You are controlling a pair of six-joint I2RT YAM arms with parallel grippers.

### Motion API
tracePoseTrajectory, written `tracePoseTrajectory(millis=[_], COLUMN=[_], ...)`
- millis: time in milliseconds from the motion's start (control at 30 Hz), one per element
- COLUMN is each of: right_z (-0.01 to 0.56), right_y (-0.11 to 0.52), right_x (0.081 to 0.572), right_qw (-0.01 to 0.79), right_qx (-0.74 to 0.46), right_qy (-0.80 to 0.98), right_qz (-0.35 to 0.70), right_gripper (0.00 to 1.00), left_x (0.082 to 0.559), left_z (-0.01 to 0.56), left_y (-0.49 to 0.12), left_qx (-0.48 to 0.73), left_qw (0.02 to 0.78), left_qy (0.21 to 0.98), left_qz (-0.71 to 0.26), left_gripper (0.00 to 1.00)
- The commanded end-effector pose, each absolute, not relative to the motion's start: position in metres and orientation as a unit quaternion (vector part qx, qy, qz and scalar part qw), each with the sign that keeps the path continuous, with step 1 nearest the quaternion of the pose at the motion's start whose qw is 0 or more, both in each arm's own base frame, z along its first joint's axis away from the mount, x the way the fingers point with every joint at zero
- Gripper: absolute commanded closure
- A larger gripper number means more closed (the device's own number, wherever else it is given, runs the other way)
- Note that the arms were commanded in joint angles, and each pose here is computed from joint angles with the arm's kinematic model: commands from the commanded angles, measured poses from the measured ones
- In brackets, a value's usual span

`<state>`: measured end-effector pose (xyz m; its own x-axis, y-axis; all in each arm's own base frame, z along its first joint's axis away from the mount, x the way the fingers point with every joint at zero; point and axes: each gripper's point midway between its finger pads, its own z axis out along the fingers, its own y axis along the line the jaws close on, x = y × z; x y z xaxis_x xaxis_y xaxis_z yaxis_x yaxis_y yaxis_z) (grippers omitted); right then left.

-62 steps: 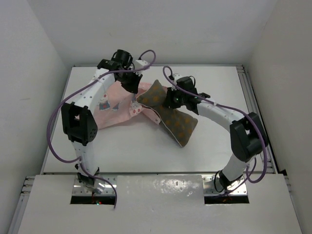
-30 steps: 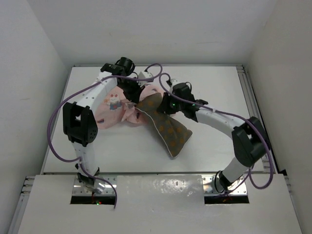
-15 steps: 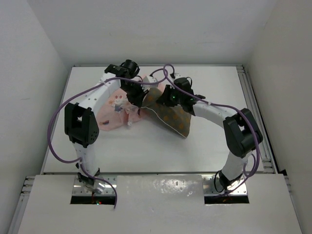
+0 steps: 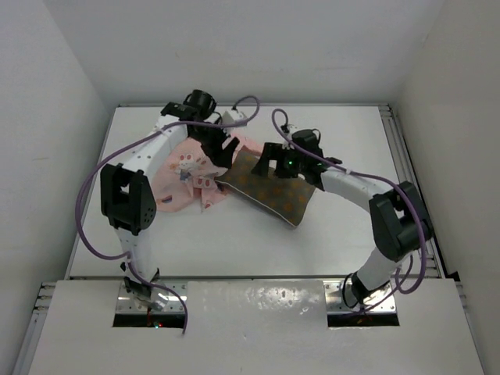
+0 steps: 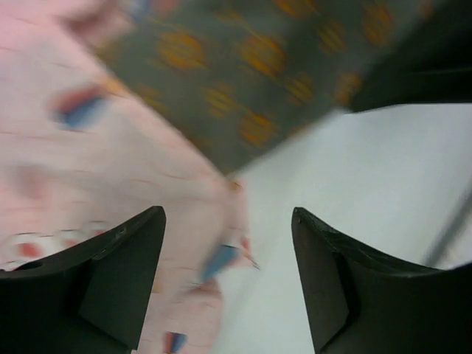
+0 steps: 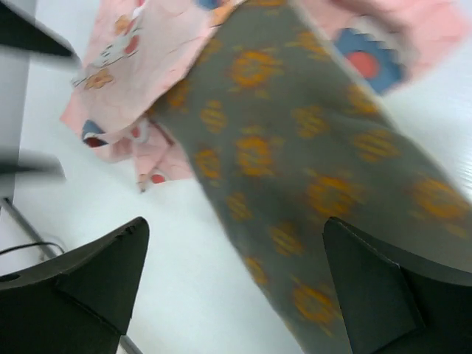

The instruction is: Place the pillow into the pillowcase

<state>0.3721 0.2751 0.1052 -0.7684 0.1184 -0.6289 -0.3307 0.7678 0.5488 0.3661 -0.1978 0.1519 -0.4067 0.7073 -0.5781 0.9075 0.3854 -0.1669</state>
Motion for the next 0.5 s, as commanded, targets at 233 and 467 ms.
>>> tracePoseTrajectory(millis=[233,467], right_z=[0.129,0.102], right_y=[0.2,0.26], right_x=[0.416,0.414], right_qw=[0.381,0.306], right_qx=[-0.008,-0.068], right_qy=[0.884,0.89], right_qz=[0.269,0.331], right_gripper=[0.02,0.01], left_x=[0.488,0.479], left_z=[0.163,0.108], left_y=[-0.231,-0.211], left_qx=[0.437,0.44], left_qw=[0.372,0.291], left_qy=[0.816,0.849], left_qz=[-0.073,-0.039], left_gripper=[0.32,0.36])
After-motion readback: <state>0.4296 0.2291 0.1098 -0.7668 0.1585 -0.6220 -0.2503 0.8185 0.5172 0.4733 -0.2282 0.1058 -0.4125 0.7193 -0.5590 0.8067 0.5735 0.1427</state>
